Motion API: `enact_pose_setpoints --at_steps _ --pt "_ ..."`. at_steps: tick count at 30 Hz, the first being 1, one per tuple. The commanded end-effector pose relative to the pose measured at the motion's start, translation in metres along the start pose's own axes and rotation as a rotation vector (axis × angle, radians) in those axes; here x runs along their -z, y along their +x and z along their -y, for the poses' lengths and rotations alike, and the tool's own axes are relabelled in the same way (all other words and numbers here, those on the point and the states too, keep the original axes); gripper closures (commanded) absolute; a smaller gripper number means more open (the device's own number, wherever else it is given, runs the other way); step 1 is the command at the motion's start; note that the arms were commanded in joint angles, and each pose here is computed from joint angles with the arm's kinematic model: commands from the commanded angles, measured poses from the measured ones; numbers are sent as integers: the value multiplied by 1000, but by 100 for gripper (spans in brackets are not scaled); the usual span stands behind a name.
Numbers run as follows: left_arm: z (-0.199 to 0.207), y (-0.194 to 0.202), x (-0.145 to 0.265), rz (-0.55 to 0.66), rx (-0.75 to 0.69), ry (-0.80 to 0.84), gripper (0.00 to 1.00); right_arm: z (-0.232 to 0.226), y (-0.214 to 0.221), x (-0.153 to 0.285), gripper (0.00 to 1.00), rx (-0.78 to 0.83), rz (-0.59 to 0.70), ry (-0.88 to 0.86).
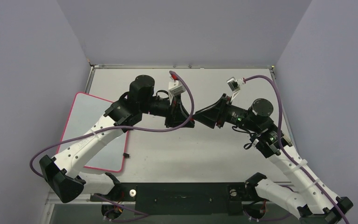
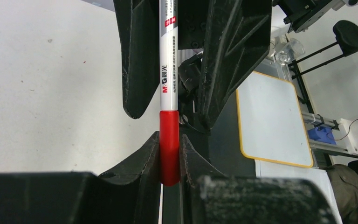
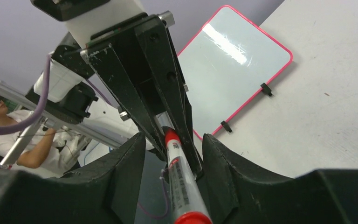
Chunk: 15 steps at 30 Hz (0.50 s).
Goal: Write a sentence on the whiteboard
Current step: Open the pen cap from the whiteboard marker.
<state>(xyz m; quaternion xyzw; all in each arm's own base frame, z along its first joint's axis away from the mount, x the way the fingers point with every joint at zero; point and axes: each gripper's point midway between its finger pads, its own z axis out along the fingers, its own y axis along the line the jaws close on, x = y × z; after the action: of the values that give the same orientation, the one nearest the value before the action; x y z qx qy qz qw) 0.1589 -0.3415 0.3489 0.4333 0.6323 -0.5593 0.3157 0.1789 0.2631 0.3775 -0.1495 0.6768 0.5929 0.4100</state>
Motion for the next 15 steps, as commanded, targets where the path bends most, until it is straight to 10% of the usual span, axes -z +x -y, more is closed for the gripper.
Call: enact_pose_setpoints --at_steps 1,6,15 --pt "16 -6 10 -32 -75 28 100 -14 5 11 58 97 -50 -32" --pt "20 -4 13 -61 -92 34 100 -11 7 10 76 89 -60 -25" --pt "19 3 14 -78 -85 38 100 -17 3 8 70 69 -40 -51"
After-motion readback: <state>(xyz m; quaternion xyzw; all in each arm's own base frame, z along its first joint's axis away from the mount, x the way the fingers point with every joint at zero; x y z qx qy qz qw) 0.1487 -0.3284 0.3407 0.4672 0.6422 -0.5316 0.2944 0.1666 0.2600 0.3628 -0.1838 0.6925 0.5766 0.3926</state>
